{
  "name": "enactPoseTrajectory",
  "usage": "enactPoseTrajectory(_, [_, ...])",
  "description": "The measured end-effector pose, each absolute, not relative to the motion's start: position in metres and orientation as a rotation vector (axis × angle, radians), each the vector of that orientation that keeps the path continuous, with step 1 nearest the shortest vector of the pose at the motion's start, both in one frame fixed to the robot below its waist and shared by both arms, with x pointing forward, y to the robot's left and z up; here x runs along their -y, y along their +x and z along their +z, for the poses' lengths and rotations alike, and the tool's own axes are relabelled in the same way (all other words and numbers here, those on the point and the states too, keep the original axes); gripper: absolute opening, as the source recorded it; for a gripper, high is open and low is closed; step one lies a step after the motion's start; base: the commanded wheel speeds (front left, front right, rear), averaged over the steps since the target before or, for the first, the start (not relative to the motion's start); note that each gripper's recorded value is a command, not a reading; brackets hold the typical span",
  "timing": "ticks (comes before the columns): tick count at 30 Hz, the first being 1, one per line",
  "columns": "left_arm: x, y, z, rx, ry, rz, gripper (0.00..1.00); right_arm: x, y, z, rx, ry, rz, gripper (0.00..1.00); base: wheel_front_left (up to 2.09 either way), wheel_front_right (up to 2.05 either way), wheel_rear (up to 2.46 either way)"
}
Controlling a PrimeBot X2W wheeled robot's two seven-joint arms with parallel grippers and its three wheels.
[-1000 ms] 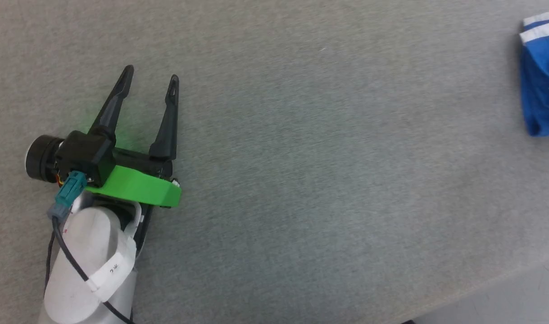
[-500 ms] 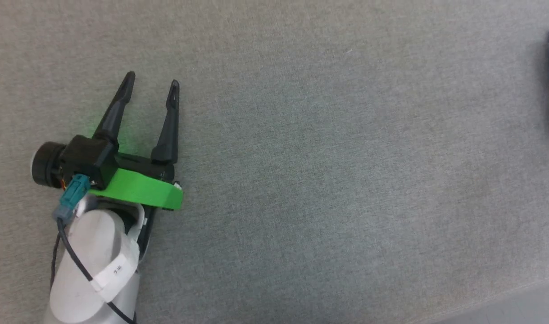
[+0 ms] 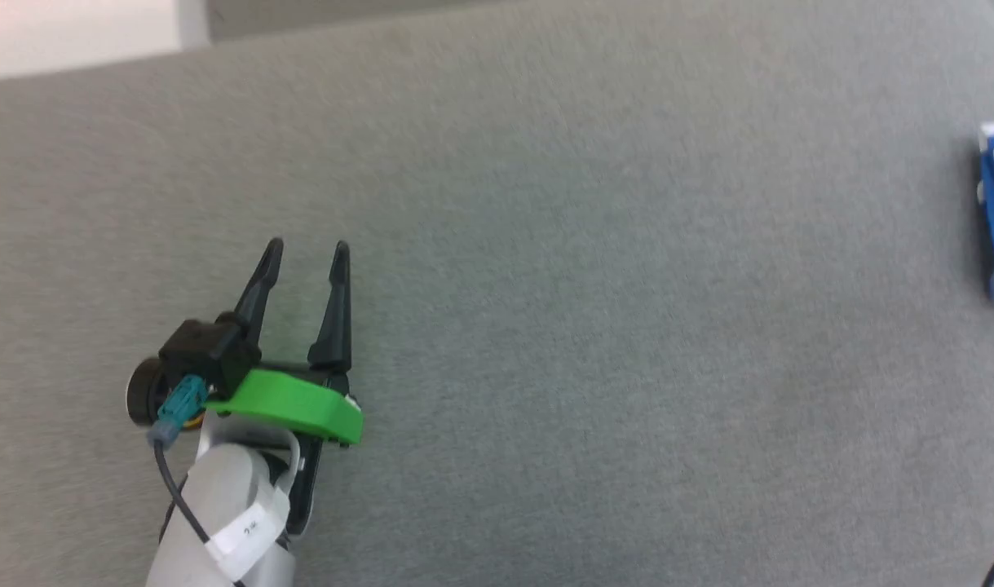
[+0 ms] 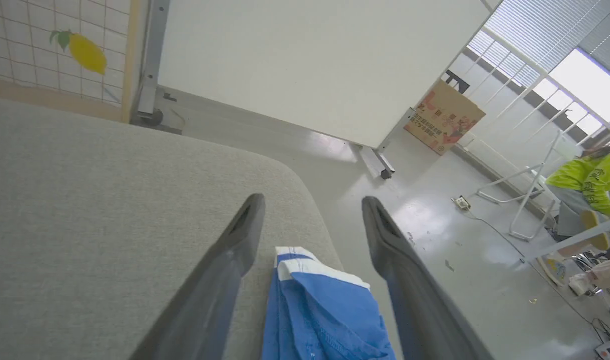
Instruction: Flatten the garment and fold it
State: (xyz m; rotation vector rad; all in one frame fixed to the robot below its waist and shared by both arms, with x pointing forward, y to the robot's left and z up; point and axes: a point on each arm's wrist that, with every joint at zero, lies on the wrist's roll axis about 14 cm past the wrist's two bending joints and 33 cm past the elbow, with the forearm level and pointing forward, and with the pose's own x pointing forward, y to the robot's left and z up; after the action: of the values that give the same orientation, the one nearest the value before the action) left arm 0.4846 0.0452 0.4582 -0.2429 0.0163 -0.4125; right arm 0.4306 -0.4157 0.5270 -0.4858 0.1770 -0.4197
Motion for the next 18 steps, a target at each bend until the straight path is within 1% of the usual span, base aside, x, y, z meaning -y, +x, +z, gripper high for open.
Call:
enactPoseTrajectory(4, [-0.063, 0.475, 0.481, 0.03, -0.24, -0.362, 1.0, 0.36, 0.432, 0.536, -0.05, -0.379, -0.293, 1.0, 0.0, 0.0, 0.0])
enactPoseTrajectory(11, [-0.096, 0.454, 0.507, 0.087, -0.21, -0.277, 1.0, 0.28, 0.425, 0.549, 0.107, -0.192, -0.132, 1.0, 0.0, 0.0, 0.0])
enactPoseTrajectory(14, [-0.109, 0.445, 0.515, 0.108, -0.197, -0.245, 1.0, 0.253, 0.42, 0.553, 0.157, -0.121, -0.086, 1.0, 0.0, 0.0, 0.0])
enactPoseTrajectory(18, [-0.122, 0.432, 0.521, 0.119, -0.184, -0.21, 1.0, 0.23, 0.408, 0.551, 0.179, -0.068, -0.046, 1.0, 0.0, 0.0, 0.0])
